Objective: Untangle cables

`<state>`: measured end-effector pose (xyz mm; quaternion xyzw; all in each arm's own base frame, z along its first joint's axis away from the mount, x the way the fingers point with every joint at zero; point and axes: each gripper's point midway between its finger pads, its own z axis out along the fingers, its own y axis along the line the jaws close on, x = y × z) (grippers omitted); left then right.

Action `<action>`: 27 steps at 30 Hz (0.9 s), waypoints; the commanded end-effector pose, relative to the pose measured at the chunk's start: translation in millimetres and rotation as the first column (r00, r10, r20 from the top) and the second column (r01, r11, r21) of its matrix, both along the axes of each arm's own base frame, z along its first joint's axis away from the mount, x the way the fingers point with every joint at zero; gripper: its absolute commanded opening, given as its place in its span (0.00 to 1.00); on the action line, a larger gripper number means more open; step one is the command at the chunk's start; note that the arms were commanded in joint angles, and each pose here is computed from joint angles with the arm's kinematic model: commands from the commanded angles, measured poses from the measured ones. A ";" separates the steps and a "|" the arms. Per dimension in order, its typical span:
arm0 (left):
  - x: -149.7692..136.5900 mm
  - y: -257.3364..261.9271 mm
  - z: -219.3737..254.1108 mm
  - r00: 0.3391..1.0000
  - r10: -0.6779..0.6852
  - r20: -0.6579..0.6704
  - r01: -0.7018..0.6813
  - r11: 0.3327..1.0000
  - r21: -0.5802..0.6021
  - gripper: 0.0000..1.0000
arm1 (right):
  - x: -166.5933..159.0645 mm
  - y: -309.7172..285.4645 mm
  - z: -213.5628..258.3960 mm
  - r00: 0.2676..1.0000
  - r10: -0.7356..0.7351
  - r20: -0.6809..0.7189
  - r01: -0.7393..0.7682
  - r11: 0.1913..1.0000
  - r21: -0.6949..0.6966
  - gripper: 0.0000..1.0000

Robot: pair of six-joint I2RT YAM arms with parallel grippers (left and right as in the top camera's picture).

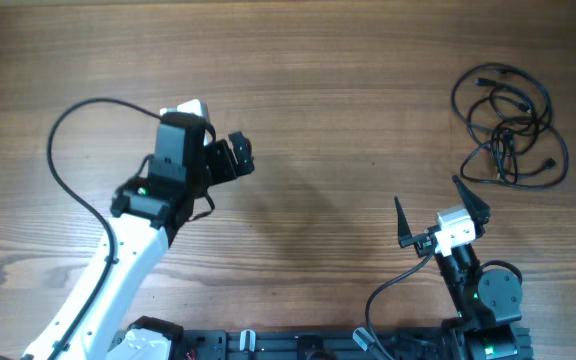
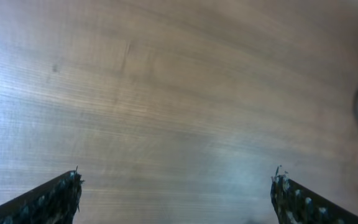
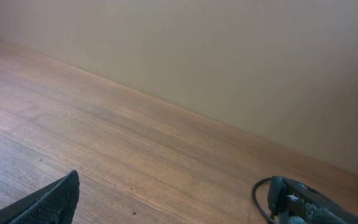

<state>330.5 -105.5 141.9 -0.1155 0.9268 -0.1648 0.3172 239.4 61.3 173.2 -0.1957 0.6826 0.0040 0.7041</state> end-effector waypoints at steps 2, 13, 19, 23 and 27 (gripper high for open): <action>-1.2 -1.4 -35.1 0.998 0.031 0.056 -0.028 0.998 -0.057 1.00 | -1.2 1.6 3.6 1.000 0.012 0.013 -0.012 1.000 0.015 1.00; -32.9 4.8 -94.7 0.976 0.031 0.217 -0.003 0.992 -0.127 1.00 | -1.2 1.5 3.6 1.000 0.012 0.013 -0.012 1.000 0.015 1.00; -49.4 13.1 -113.2 0.984 0.057 0.172 -0.037 0.992 -0.119 1.00 | -1.2 1.5 3.6 1.000 0.012 0.013 -0.012 1.000 0.015 1.00; -61.1 18.0 -120.7 0.982 0.079 0.172 -0.056 0.989 -0.134 1.00 | -1.2 1.6 3.6 1.000 0.012 0.013 -0.012 1.000 0.015 1.00; -73.3 25.1 -120.2 0.973 0.094 0.210 -0.066 0.988 -0.137 1.00 | -1.2 1.5 3.6 1.000 0.012 0.013 -0.012 1.000 0.015 1.00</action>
